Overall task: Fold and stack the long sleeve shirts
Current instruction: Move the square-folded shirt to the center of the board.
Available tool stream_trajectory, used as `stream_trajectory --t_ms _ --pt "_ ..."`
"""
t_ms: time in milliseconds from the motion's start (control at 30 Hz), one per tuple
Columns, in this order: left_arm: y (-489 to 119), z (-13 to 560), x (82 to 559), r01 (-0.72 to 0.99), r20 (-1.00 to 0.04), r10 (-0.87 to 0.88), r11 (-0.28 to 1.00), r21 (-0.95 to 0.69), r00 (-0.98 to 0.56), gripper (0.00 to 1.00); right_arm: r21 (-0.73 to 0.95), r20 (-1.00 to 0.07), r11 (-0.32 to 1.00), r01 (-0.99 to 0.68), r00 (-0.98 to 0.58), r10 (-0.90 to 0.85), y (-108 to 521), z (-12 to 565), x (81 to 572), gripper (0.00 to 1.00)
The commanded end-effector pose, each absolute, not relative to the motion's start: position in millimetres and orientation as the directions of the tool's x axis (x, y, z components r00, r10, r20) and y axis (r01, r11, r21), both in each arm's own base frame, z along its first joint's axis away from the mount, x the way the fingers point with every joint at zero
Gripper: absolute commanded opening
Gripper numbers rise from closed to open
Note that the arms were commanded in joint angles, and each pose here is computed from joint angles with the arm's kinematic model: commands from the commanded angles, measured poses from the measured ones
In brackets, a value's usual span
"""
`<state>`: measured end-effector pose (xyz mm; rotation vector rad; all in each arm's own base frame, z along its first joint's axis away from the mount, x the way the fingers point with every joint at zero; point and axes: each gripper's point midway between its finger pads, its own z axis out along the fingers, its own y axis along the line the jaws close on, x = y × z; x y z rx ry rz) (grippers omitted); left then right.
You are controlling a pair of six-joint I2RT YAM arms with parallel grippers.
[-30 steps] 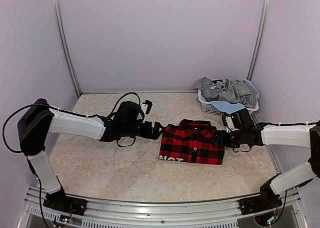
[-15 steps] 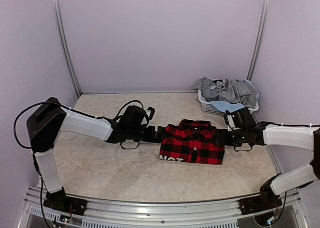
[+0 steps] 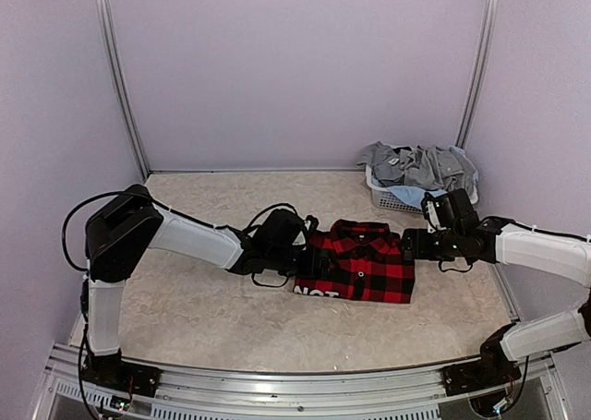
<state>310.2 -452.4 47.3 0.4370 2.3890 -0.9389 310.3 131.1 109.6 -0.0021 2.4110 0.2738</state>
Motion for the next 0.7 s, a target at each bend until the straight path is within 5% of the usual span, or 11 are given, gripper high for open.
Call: stream_trajectory --t_ms 0,267,667 --pt "-502.7 56.3 282.8 0.512 -0.569 0.127 0.623 -0.591 -0.812 0.87 0.164 -0.68 0.983 -0.078 -0.732 0.055 127.1 127.4 310.0 0.89" --pt "-570.8 73.4 252.0 0.614 -0.61 0.196 0.499 -0.612 -0.768 0.87 0.147 -0.687 0.986 -0.081 -0.725 0.043 125.1 132.5 311.0 0.89" --pt "-475.2 85.7 289.0 0.554 -0.705 0.134 0.725 -0.41 -0.697 0.96 0.121 -0.703 0.956 -0.268 -0.703 -0.108 163.9 124.3 340.6 0.88"
